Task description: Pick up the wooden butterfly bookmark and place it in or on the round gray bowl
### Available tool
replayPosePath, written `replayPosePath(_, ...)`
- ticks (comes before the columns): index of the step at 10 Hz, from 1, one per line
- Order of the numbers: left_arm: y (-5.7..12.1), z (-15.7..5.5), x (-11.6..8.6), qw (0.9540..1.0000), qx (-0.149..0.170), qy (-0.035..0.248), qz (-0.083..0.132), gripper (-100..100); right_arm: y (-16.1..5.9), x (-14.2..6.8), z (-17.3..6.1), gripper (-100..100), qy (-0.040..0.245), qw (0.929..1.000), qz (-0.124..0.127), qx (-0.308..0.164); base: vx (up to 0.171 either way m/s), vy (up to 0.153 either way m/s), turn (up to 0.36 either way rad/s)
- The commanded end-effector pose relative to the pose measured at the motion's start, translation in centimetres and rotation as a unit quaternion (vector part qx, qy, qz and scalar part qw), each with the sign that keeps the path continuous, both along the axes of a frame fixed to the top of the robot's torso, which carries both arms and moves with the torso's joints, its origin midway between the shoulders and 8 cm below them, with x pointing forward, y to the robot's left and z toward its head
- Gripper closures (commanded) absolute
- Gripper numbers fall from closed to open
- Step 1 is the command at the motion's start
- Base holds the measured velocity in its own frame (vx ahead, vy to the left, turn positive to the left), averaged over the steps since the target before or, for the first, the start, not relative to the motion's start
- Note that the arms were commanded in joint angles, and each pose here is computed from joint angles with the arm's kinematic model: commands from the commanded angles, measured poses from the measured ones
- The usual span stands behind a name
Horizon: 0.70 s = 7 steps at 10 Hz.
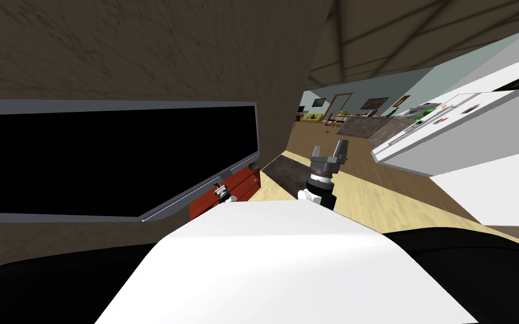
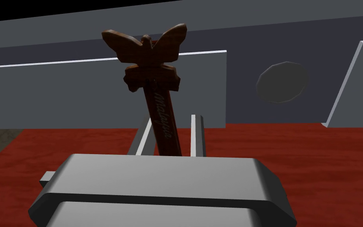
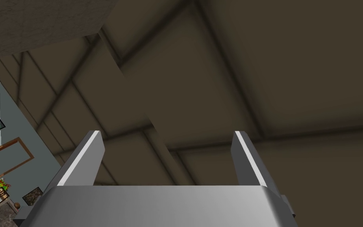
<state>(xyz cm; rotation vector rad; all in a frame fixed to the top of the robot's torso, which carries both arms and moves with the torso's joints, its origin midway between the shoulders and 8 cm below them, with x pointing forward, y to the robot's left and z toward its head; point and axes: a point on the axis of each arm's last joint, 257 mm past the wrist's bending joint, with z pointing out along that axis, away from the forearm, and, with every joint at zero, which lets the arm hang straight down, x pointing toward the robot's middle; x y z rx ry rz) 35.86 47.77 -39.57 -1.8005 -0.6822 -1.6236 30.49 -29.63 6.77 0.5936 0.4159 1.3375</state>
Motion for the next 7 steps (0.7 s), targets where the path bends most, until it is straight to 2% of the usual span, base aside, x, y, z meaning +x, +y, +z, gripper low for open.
replayPosePath(1, 0.2, 0.1, -0.6, 1.0000, 0.002, -0.001, -0.002, 100, 0.0, 0.0, 0.0, 0, 0.000, 1.0000, 0.000, 0.000, 0.030, -0.047, 0.059)
replayPosePath(7, 0.3, -0.2, -3.0, 0.9999, 0.000, -0.001, -0.013, 100, 0.0, 0.0, 0.0, 0, 0.000, 1.0000, 0.000, 0.000, 0.035, -0.039, 0.035)
